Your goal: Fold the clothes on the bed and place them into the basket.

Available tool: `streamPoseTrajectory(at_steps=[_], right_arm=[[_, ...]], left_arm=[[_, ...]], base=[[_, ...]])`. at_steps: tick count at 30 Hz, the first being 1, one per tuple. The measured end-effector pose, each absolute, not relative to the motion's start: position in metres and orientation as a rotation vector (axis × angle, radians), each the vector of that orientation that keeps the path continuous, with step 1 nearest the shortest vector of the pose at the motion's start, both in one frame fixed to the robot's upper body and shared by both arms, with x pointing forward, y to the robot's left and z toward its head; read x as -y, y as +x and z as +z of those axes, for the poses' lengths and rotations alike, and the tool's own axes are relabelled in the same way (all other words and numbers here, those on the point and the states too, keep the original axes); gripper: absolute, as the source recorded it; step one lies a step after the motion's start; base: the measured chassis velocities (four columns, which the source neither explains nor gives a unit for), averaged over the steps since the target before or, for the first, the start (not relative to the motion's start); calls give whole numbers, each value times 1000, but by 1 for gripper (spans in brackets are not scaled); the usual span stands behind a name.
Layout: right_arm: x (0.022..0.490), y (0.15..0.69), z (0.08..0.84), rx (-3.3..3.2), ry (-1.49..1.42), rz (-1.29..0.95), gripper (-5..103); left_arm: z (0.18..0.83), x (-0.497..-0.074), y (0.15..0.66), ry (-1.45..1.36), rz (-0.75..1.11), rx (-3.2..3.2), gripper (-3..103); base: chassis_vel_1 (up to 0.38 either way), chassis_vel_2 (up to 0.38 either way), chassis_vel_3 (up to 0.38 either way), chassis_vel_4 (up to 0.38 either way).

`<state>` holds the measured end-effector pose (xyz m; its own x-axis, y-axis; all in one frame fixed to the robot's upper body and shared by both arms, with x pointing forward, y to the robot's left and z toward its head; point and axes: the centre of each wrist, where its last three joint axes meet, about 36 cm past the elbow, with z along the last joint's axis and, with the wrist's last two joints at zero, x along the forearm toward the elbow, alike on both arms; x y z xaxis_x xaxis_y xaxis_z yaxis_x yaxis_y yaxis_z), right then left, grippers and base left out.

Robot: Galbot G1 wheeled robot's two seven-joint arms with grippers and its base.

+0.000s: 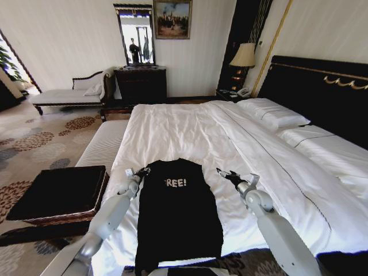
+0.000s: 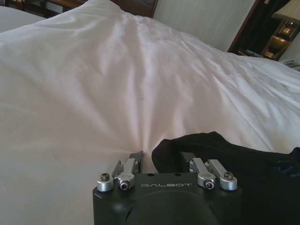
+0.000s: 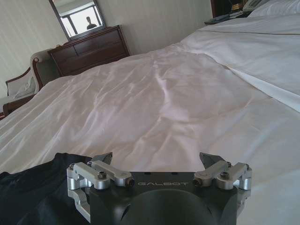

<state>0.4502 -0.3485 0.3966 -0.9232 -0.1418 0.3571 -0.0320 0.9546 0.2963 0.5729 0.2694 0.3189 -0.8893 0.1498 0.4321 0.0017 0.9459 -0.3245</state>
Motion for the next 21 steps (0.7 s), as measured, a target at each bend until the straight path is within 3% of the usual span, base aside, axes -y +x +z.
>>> streamPoseTrajectory(at_steps=[1, 5, 7, 10, 12, 21], right_arm=[[348, 450, 397, 2725, 126, -404, 100], [351, 451, 396, 2723, 119, -408, 100], [351, 451, 396, 2723, 117, -409, 100], [350, 453, 395, 2721, 115, -412, 100], [349, 456, 395, 2721, 113, -420, 100], [348, 476, 403, 2713, 111, -488, 100]], left_arm=[[319, -269, 573, -109, 439, 2635, 43], [322, -271, 579, -101, 431, 2639, 23], [322, -271, 580, -99, 431, 2639, 23], [323, -272, 582, -99, 433, 2639, 14], [322, -272, 582, -98, 430, 2636, 4], [325, -282, 578, -97, 398, 2645, 2]], base=[[0, 0, 0, 0], [0, 0, 0, 0], [0, 0, 0, 0], [0, 0, 0, 0], [0, 0, 0, 0], [0, 0, 0, 0]])
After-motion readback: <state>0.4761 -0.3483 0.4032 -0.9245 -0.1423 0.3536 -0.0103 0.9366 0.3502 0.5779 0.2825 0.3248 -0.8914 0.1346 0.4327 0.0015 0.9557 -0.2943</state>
